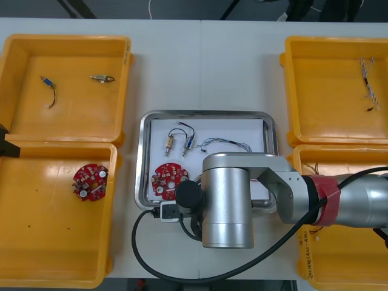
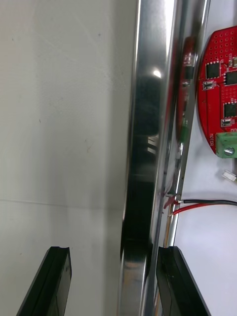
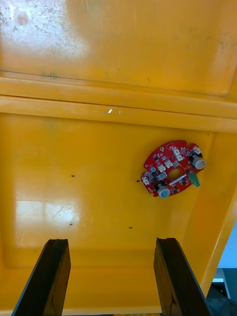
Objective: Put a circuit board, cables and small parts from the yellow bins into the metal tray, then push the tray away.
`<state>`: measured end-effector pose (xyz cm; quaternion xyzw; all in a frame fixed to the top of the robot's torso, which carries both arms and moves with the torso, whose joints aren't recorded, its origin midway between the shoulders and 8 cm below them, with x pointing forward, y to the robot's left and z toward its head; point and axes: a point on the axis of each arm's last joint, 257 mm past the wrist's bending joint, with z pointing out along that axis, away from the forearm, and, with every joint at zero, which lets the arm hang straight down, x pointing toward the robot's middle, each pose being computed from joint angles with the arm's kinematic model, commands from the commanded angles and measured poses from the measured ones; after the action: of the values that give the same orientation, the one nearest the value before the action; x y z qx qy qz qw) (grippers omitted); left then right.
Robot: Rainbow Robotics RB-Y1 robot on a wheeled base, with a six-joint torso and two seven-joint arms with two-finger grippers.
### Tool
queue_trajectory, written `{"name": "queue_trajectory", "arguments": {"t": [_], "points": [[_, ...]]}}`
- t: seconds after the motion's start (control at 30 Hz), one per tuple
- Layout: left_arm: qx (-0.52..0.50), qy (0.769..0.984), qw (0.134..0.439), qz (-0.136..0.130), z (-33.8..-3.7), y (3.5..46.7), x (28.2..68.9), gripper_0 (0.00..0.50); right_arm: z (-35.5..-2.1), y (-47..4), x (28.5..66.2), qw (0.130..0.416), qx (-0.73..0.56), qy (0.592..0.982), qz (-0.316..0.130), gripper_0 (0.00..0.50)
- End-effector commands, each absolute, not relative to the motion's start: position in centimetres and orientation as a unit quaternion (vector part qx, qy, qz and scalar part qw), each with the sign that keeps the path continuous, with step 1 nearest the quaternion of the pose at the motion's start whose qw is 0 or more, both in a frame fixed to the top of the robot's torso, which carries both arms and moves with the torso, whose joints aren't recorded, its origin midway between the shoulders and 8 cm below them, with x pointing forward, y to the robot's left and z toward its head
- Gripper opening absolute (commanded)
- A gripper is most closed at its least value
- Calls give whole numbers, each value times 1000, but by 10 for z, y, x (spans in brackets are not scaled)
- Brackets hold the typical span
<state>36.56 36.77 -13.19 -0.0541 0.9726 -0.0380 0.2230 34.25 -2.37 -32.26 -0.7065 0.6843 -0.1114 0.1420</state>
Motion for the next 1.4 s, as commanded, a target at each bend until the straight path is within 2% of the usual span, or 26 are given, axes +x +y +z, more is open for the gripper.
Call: {"name": "queue_trajectory", "arguments": {"t": [0.03,0.57,0.9,1.4], "points": [[-12,971,239,-8,-117,379,365,500,-329,-10,327,148,-707,685,-96,500],[-12,971,239,-8,-117,379,365,500,-332,-7,333,151,-699,692,-99,500],[-12,971,239,-8,-117,379,365,500,-319,-1,338,172,-701,684,-105,500],[-12,971,239,-8,-117,379,365,500,-319,-3,340,171,-699,685,-111,500]]}}
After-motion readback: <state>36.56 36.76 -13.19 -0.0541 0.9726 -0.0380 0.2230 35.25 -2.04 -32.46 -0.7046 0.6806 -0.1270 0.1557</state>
